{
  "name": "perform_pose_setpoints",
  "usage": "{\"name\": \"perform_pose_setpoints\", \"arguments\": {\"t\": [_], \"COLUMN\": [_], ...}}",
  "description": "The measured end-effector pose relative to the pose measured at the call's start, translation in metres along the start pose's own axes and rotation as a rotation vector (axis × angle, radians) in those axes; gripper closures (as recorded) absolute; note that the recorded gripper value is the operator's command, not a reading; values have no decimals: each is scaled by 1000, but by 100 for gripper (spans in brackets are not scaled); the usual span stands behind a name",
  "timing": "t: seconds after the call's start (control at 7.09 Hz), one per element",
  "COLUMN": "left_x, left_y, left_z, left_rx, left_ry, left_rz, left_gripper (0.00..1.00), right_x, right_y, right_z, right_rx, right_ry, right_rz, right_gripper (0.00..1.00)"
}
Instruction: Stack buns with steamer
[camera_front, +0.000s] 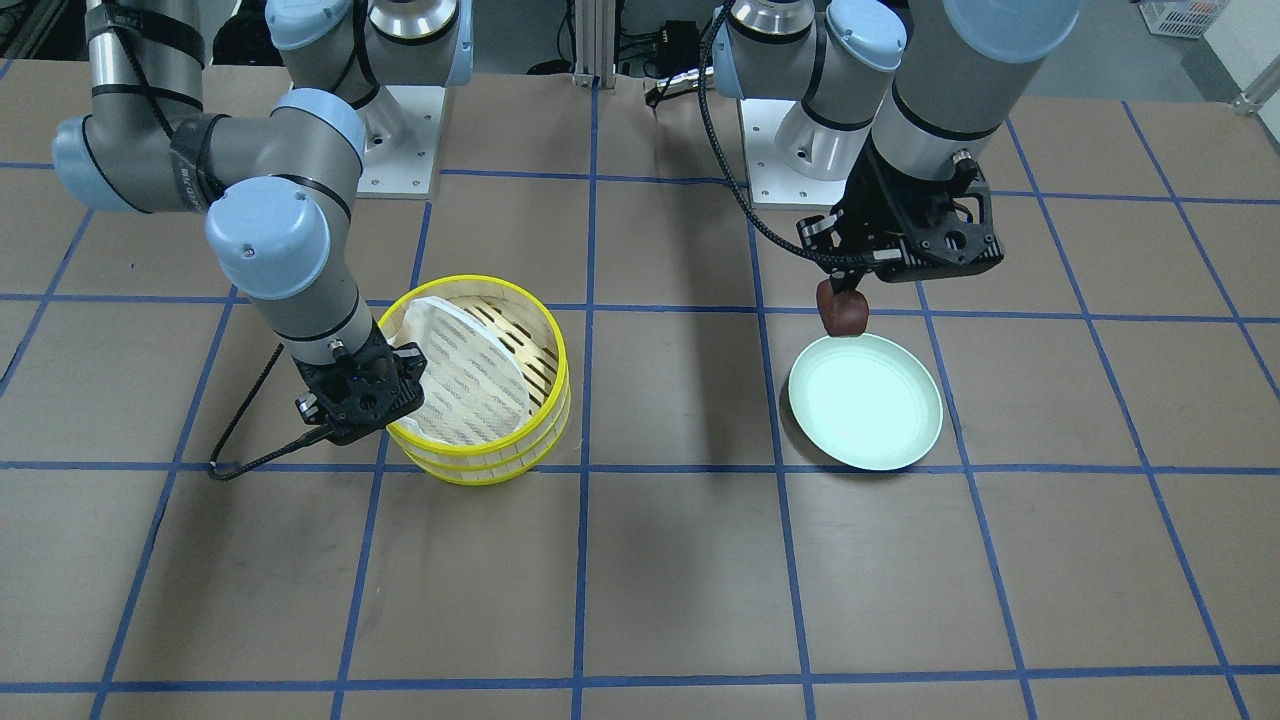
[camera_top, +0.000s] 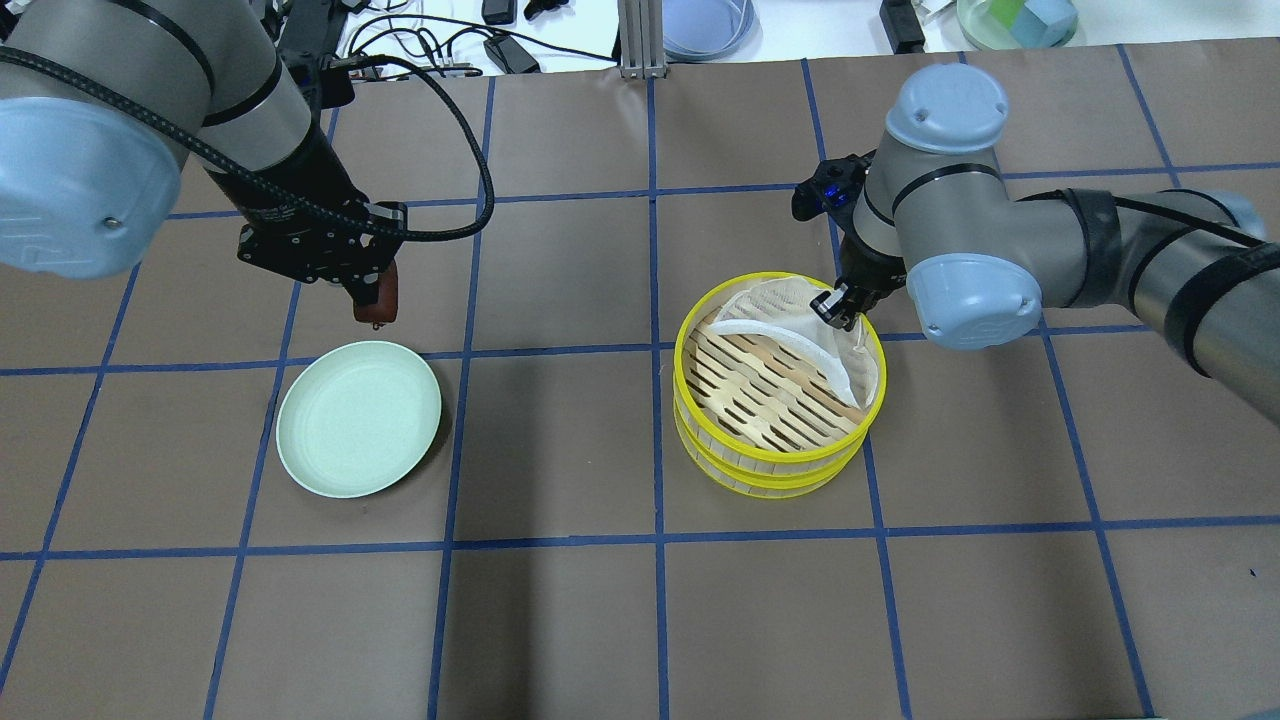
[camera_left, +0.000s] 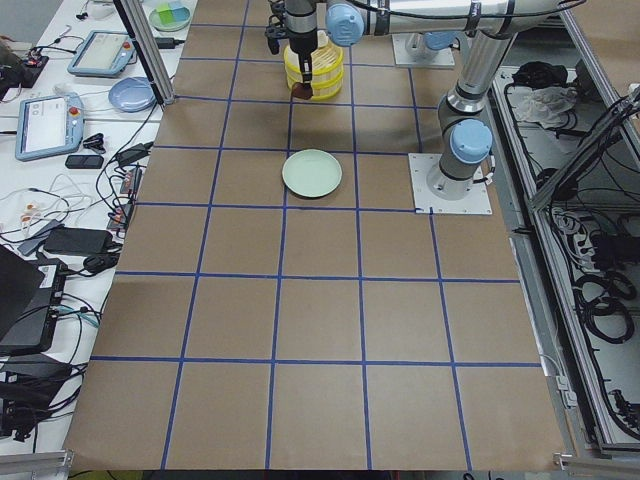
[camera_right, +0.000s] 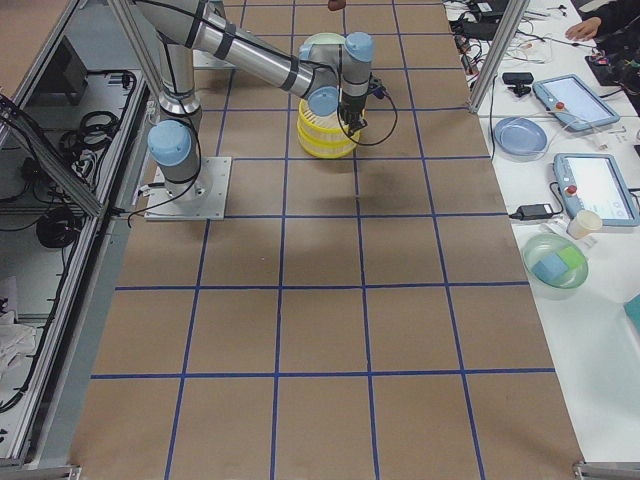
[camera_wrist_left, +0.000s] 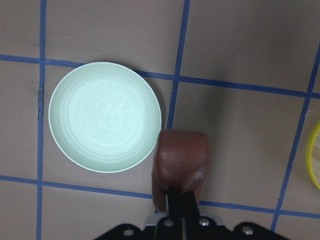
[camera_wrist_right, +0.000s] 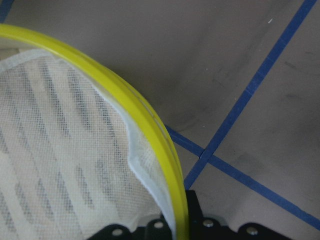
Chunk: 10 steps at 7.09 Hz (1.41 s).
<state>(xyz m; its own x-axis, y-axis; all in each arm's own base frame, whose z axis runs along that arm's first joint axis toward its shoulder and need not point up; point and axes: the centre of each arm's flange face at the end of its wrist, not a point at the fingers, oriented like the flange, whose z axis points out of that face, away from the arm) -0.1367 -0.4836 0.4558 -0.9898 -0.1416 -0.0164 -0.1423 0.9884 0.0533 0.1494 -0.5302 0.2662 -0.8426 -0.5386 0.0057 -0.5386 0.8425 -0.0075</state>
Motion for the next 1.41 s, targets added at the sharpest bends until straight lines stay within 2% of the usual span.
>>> {"name": "perform_pose_setpoints", "arguments": {"t": [0.14,0.42,0.56,0.99,1.13,1.41], "left_x": [-1,-1,-1,-1,-1,1], "left_y": [3,6,7,7,7,10], "left_z": [-5,-17,-20,-16,-15,-18], "left_rx": [4,27,27,6,5,8], "left_ry": [1,8,7,4,2,11], "left_rz": [0,-1,-2,-18,-20,-39], "left_gripper": [100,100,100,100,100,100], "right_x": [0,-1,-1,-3,-5,-11], "right_y": [0,1,2,5,8,16], "right_z": [0,2,2,-10,-35,-128], "right_rx": [-4,-8,-9,-7,15,40], "right_ry": [4,2,1,1,11,14], "right_rz": [-1,3,5,10,12,79], "right_gripper": [74,20,1,1,1,1]}}
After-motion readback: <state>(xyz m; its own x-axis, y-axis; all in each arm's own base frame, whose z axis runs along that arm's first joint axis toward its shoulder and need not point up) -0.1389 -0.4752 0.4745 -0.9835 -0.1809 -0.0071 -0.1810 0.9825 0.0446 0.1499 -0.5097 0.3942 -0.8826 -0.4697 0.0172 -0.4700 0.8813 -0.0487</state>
